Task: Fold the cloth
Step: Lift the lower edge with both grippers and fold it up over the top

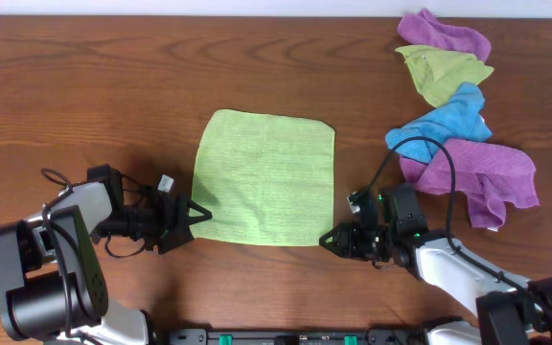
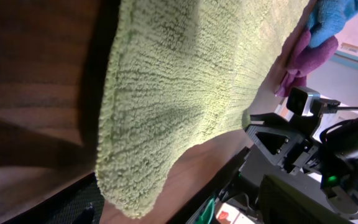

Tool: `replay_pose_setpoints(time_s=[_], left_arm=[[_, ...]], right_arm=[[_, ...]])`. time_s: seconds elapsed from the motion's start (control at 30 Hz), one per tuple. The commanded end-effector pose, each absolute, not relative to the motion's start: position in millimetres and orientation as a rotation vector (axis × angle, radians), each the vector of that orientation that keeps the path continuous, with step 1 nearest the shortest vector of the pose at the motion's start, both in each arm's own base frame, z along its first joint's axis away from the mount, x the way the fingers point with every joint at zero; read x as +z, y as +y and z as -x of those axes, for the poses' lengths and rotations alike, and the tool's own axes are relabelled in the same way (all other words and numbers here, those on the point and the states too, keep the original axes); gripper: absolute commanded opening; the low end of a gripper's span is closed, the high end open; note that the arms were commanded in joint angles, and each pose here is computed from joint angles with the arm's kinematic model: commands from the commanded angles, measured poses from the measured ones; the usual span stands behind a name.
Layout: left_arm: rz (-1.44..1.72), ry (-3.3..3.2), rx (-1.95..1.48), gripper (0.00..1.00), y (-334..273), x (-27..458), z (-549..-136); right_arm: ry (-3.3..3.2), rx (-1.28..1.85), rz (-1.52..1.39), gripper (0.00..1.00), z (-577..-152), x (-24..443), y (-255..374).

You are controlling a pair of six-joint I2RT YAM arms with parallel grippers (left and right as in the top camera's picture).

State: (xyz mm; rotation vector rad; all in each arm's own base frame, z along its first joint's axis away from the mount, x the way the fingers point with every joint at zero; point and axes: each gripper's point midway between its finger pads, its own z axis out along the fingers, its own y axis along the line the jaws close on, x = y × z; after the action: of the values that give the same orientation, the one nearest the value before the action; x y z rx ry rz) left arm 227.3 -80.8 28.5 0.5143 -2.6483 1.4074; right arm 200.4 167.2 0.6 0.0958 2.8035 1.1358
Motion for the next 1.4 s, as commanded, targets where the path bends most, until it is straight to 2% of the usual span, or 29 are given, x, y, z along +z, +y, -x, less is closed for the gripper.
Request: replay_pose_setpoints(time_s=[0.0,0.1,0.2,0.3,0.37,0.63,0.83,0.93,1.0,1.1,1.27,1.37], left_arm=[[-0.512,-2.638,1.388,0.78,-80.4,24.5,-222.6],[-0.514,-2.633,1.385,0.65,-80.5,24.7,-221.6],[-0.517,-2.628,1.383,0.48,-80.8,24.9,-220.7],[-0.528,-2.622,1.381,0.23,-80.8,25.0,-220.7],[-0.548,-2.612,1.376,0.06,-80.8,24.9,-220.8],[-0.602,-2.574,1.393,0.06,-82.6,27.9,-222.3],[-0.623,-2.554,1.506,0.06,-86.3,37.5,-236.4],[-0.655,-2.589,1.554,0.06,-83.0,38.0,-255.2],[-0.612,-2.605,1.785,0.06,-84.3,56.6,-286.5],[-0.682,-2.559,1.903,0.06,-81.0,70.7,-312.1],[-0.724,-2.537,1.932,0.06,-78.9,75.5,-321.7],[-0.621,-2.619,1.963,0.06,-78.1,76.6,-324.5]], right_arm=[[2.833,1.026,-0.148,0.3,-201.6,-12.1,155.1],[2.833,1.025,-0.148,0.26,-201.6,-12.1,155.1],[2.833,1.025,-0.148,0.14,-201.6,-12.1,155.1],[2.833,1.025,-0.148,0.02,-201.6,-12.1,155.1],[2.833,1.026,-0.147,0.01,-201.7,-11.9,155.2],[2.766,1.185,-0.079,0.02,-207.5,12.4,172.5],[2.621,1.242,-0.016,0.01,-235.1,60.7,183.8],[2.577,1.193,-0.019,0.02,-250.7,75.1,182.4],[2.544,1.151,-0.026,0.02,-265.8,85.2,181.3],[2.51,1.117,-0.023,0.01,-278.7,96.2,180.5],[2.497,1.087,-0.08,0.02,-288.5,101.7,177.5],[2.498,1.065,-0.09,0.01,-290.1,100.2,175.2]])
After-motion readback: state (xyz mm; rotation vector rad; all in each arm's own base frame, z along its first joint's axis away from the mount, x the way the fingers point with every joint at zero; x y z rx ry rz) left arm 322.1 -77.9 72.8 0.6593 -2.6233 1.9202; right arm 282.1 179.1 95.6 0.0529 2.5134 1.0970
